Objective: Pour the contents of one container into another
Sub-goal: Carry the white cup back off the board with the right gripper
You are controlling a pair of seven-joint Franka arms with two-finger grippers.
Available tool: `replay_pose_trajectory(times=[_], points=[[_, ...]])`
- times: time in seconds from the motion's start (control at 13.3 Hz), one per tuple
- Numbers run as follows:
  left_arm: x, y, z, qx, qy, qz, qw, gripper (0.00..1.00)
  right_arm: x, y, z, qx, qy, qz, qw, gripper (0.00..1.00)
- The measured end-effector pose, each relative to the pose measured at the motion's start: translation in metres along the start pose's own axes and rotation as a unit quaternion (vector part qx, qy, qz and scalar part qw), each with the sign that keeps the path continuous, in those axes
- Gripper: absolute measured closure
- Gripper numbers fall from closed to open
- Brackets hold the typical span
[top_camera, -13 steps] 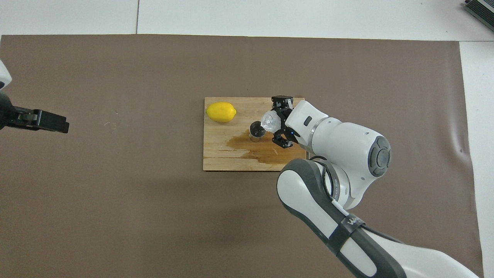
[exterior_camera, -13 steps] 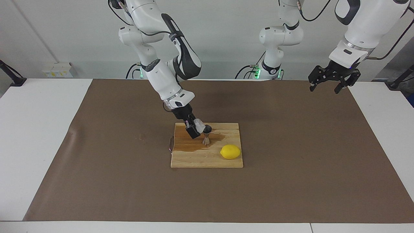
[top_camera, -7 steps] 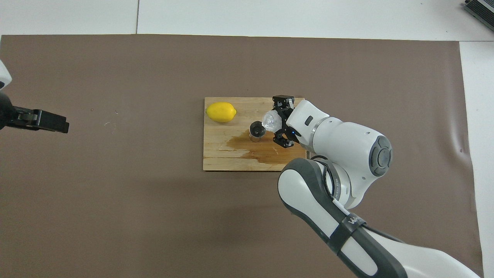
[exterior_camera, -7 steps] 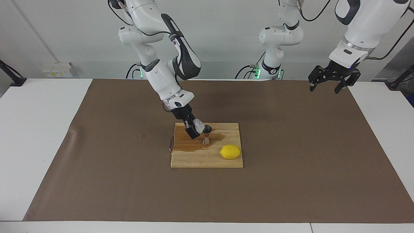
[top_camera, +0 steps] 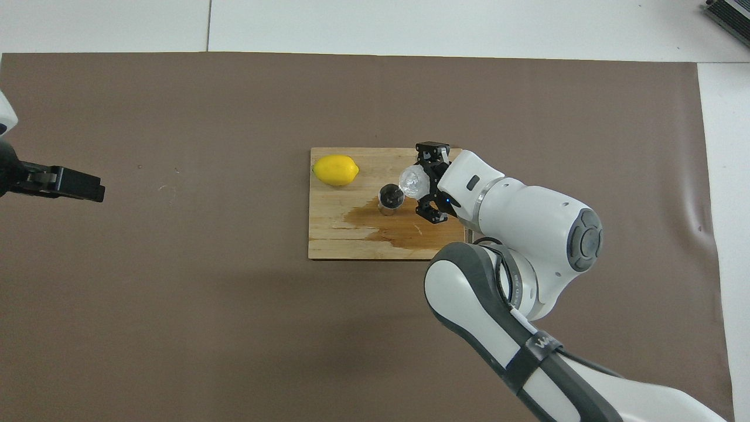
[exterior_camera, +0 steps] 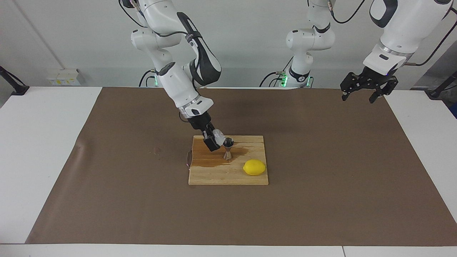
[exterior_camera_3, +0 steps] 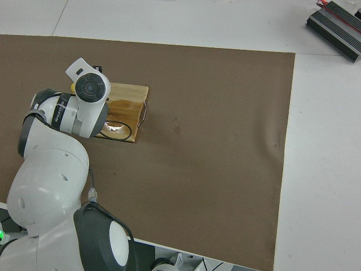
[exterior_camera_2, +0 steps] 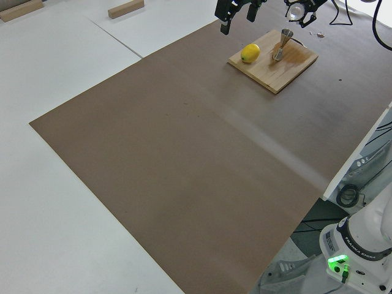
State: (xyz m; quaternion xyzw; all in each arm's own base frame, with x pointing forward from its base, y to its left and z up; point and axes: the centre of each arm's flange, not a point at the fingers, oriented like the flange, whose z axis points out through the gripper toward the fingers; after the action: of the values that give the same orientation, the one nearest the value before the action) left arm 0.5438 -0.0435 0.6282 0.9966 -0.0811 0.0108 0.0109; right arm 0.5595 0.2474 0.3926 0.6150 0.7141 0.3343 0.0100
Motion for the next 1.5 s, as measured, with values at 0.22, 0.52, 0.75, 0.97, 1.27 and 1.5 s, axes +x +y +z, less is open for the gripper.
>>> replay_pose_trajectory(times=[0.22, 0.52, 0.75, 0.97, 1.27, 1.5], points=[[0.0, 0.0, 0.0, 0.0, 0.0, 0.0, 1.0, 0.0, 0.0, -0.003, 0.002, 0.004, 0.0, 0.015, 1.0, 0.78], [0.0, 0.0, 0.0, 0.0, 0.0, 0.0, 1.0, 0.0, 0.0, -0.005, 0.002, 0.005, 0.004, 0.032, 0.999, 0.78], [0.0, 0.0, 0.0, 0.0, 0.0, 0.0, 1.0, 0.0, -0.001, -0.007, 0.001, 0.015, 0.019, 0.061, 0.998, 0.78], [0.0, 0.0, 0.0, 0.0, 0.0, 0.0, 1.0, 0.0, -0.01, -0.002, -0.015, 0.036, 0.044, 0.1, 0.993, 0.78], [0.0, 0.0, 0.0, 0.0, 0.0, 0.0, 1.0, 0.0, -0.051, 0.016, -0.048, 0.069, 0.074, 0.148, 0.984, 0.78], [0.0, 0.0, 0.0, 0.0, 0.0, 0.0, 1.0, 0.0, -0.09, 0.026, -0.066, 0.079, 0.099, 0.192, 0.973, 0.78]])
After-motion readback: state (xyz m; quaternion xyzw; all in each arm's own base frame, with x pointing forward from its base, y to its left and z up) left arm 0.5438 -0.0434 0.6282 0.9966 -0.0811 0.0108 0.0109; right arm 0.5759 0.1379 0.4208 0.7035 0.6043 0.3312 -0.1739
